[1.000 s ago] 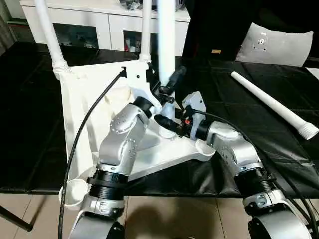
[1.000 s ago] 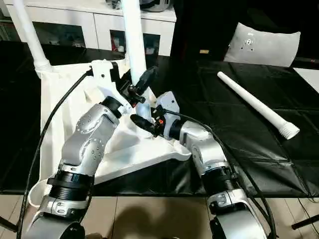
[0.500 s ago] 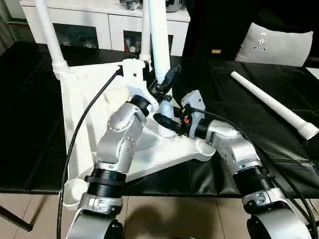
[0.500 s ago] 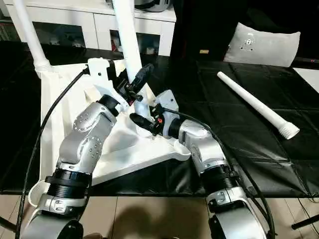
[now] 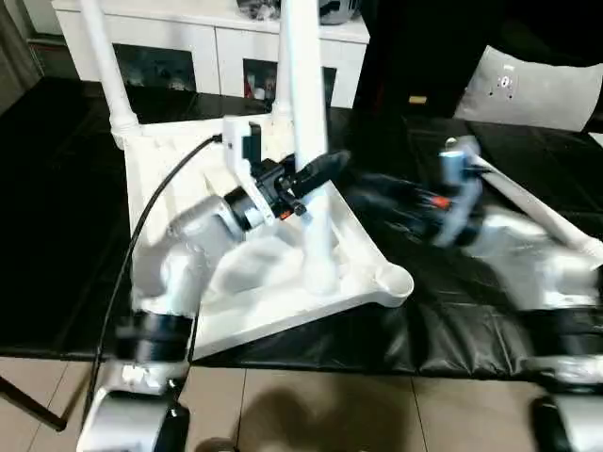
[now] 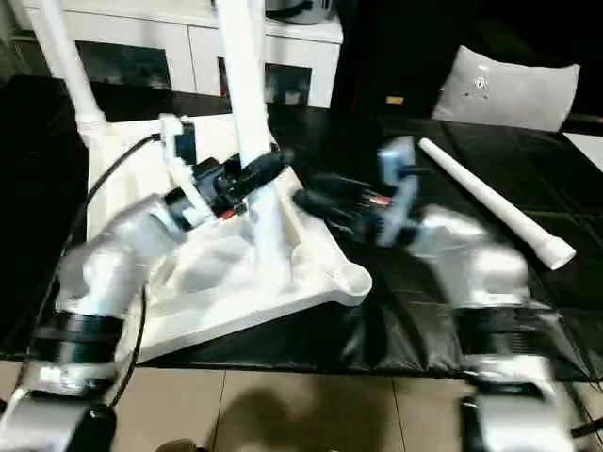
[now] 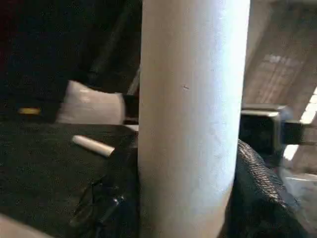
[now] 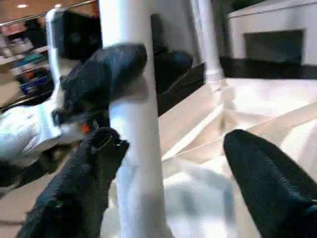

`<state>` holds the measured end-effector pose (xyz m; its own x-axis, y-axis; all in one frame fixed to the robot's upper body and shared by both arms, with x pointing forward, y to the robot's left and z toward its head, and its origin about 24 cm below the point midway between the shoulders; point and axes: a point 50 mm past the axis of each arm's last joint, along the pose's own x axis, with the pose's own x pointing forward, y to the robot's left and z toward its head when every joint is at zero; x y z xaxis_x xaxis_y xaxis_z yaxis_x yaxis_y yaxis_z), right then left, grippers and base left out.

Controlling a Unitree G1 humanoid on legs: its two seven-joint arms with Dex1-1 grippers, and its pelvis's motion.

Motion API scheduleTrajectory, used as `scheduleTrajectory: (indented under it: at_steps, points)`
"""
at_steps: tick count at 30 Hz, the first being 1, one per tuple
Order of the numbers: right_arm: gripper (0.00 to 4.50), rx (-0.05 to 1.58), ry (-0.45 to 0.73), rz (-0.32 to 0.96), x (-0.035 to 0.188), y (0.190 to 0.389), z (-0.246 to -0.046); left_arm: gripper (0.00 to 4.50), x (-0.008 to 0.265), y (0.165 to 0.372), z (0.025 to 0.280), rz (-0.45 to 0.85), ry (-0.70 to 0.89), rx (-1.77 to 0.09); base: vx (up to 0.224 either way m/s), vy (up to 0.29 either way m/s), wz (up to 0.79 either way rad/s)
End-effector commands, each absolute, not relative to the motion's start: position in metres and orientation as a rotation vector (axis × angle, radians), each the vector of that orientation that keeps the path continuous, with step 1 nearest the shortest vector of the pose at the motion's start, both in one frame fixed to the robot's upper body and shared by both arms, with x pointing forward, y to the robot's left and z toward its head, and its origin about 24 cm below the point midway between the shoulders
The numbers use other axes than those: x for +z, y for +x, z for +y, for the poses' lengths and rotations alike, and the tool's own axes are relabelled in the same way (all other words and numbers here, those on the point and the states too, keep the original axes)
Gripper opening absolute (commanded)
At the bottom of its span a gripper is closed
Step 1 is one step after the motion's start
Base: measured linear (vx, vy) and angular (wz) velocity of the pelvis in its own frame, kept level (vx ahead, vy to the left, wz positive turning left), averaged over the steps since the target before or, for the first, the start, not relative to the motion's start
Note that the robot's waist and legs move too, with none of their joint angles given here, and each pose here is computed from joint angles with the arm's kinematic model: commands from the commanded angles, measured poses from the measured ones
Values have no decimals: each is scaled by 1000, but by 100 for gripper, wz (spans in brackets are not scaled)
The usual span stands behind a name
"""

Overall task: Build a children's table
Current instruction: Pick table leg

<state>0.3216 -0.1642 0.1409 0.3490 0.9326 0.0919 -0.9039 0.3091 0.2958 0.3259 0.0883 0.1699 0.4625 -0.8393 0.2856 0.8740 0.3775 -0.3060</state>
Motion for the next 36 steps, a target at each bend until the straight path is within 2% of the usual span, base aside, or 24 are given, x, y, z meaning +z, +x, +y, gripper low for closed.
scheduleTrajectory:
  at_steps: [1,8,15,27,32,36]
  points:
    - [401,1242,319,111,145,318,-168,181,190,323,84,-136,-475,-1182,0,0,0]
    - [450,1310,366,134,151,310,-169,181,203,324,84,-130,-591,-1239,0,0,0]
    - [450,1360,383,145,154,308,-164,181,202,320,81,-96,-586,-1293,0,0,0]
    - [450,1334,249,169,150,315,-154,181,199,319,76,-60,-523,-1294,0,0,0]
    - [450,1290,194,191,142,319,-147,181,194,321,74,-52,-414,-1220,0,0,0]
    - [450,1238,119,218,133,323,-141,181,191,334,71,-36,-244,-993,0,0,0]
